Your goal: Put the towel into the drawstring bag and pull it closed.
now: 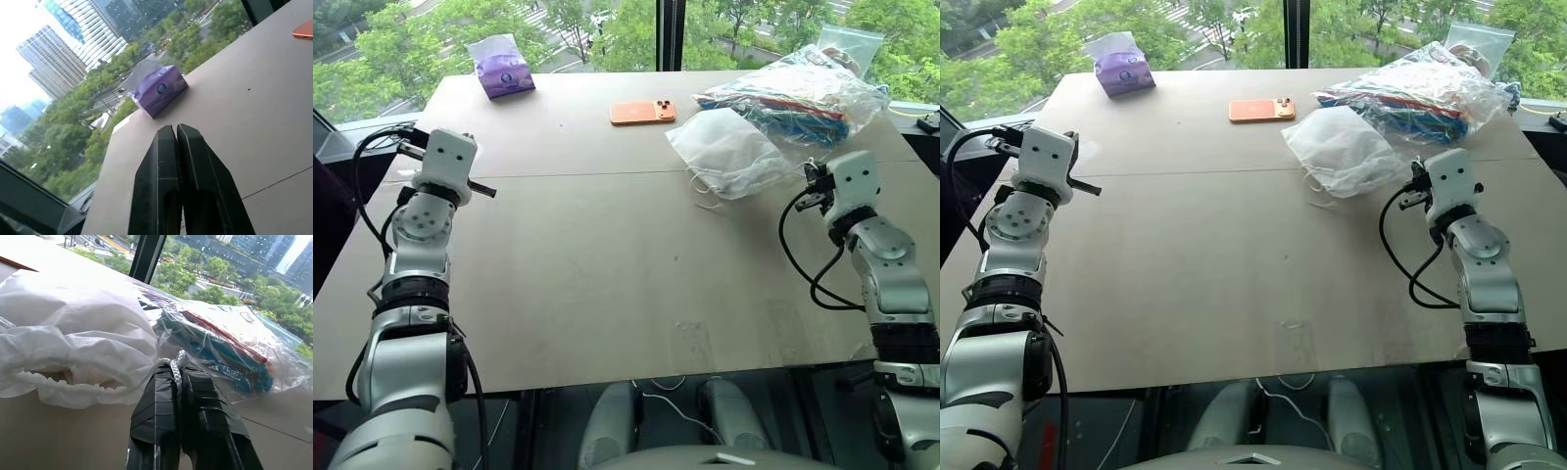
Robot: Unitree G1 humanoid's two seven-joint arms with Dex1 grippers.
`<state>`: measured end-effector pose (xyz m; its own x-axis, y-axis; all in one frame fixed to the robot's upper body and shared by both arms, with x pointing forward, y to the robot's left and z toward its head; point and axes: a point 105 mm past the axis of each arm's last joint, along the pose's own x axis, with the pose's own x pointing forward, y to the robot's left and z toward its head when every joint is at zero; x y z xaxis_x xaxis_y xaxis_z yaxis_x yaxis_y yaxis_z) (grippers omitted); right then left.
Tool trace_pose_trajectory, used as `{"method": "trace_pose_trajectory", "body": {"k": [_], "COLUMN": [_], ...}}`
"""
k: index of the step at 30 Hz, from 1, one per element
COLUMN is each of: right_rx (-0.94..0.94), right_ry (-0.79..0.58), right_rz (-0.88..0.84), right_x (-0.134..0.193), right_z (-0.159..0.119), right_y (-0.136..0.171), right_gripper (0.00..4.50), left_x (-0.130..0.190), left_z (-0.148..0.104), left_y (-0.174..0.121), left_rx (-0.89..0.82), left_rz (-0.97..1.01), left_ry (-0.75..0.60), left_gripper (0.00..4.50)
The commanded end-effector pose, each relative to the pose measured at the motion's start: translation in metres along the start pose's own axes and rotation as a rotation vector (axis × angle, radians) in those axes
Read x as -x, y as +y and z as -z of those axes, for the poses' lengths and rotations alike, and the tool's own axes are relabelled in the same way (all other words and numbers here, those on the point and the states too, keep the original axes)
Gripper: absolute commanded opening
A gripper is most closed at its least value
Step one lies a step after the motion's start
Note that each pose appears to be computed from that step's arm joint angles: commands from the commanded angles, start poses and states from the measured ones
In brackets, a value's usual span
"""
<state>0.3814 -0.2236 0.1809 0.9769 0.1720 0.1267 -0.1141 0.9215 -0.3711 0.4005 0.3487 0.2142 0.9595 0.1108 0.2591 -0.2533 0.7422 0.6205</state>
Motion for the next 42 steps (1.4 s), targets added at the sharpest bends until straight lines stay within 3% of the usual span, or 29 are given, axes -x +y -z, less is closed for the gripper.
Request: {"method": "trace_pose_trajectory", "body": {"k": [1,3,8,11,16,23,29,34,42], "right_rx": [-0.043,-0.093,-0.282,-0.265,-0.253,-0.246,-0.228,-0.233,-0.24], "right_ry": [-0.072,-0.084,-0.114,-0.096,-0.08,-0.066,-0.058,-0.047,-0.051], "right_rz": [-0.004,-0.076,-0.348,-0.36,-0.363,-0.35,-0.324,-0.315,-0.32], "right_x": [0.0,0.001,0.014,0.012,0.01,0.015,0.018,0.022,0.019], "right_z": [-0.018,-0.021,-0.042,-0.042,-0.041,-0.037,-0.035,-0.031,-0.033], "right_y": [0.001,0.016,0.066,0.069,0.07,0.069,0.066,0.065,0.066], "right_gripper": [0.0,0.0,0.0,0.0,0.0,0.0,0.0,0.0,0.0], "left_x": [-0.002,-0.003,0.017,0.036,0.031,-0.001,0.004,0.011,0.018], "left_z": [-0.005,-0.005,-0.034,-0.068,-0.106,-0.121,-0.133,-0.127,-0.144], "left_y": [0.014,-0.01,-0.124,-0.188,-0.242,-0.262,-0.262,-0.253,-0.28], "left_rx": [-0.018,0.067,0.327,0.432,0.546,0.689,0.624,0.578,0.593], "left_rz": [-0.077,0.028,0.602,0.888,0.989,0.848,0.959,1.041,1.057], "left_ry": [-0.017,-0.031,-0.109,-0.15,-0.136,0.012,-0.076,-0.126,-0.132], "left_gripper": [0.07,0.07,0.07,0.8,3.12,3.12,3.12,3.12,3.12]}}
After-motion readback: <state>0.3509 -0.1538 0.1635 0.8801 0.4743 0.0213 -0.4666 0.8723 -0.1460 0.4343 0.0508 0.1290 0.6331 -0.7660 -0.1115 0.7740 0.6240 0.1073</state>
